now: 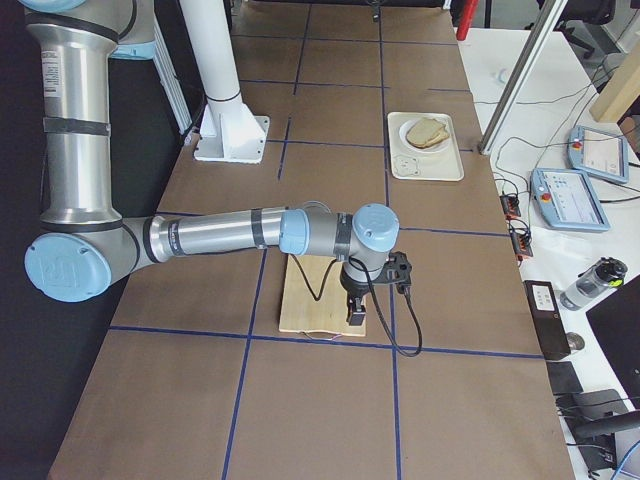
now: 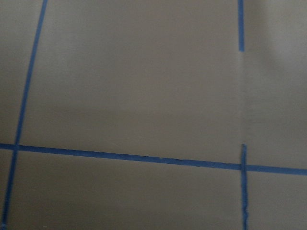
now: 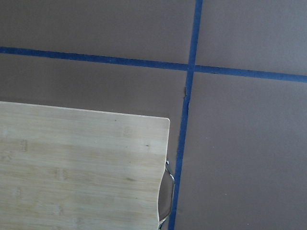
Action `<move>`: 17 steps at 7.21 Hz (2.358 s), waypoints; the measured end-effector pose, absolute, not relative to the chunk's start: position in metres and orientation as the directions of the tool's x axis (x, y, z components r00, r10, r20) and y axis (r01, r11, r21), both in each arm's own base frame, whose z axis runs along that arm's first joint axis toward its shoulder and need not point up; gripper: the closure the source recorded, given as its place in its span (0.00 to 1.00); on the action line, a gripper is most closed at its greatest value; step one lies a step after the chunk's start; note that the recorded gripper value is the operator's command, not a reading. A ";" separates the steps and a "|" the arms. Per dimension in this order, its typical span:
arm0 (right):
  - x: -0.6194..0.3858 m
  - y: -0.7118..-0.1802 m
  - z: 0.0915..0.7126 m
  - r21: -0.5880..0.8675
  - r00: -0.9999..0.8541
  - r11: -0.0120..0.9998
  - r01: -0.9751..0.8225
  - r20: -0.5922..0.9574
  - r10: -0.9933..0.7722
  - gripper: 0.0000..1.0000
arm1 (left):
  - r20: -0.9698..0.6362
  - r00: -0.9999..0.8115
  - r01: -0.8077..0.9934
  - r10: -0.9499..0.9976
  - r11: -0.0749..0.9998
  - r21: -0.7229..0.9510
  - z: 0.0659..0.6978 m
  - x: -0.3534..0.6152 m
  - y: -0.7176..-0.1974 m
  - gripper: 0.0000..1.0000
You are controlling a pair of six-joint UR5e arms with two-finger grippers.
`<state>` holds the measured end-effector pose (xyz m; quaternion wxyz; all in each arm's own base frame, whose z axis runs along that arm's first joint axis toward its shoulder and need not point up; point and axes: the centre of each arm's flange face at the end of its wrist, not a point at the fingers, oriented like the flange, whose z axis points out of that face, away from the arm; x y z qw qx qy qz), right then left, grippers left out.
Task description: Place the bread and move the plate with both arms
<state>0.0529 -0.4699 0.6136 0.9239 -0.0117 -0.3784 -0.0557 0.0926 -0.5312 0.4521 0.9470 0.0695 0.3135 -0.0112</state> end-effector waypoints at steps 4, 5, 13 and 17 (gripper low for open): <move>0.078 -0.448 0.641 0.038 0.707 0.996 0.075 0.703 -0.080 0.00 | -0.658 0.745 -0.090 0.110 0.994 0.064 0.597 -0.039 -0.522 0.00; 0.078 -0.446 0.641 0.035 0.706 0.997 0.063 0.705 -0.069 0.00 | -0.679 0.726 -0.103 0.110 0.993 0.050 0.620 -0.049 -0.503 0.00; 0.078 -0.447 0.643 0.013 0.706 0.999 0.038 0.707 -0.036 0.00 | -0.724 0.685 -0.098 0.085 0.995 0.024 0.662 -0.060 -0.463 0.00; 0.078 -0.448 0.646 0.008 0.706 0.999 0.037 0.707 -0.032 0.00 | -0.677 0.731 -0.090 0.083 0.996 0.024 0.664 -0.072 -0.467 0.00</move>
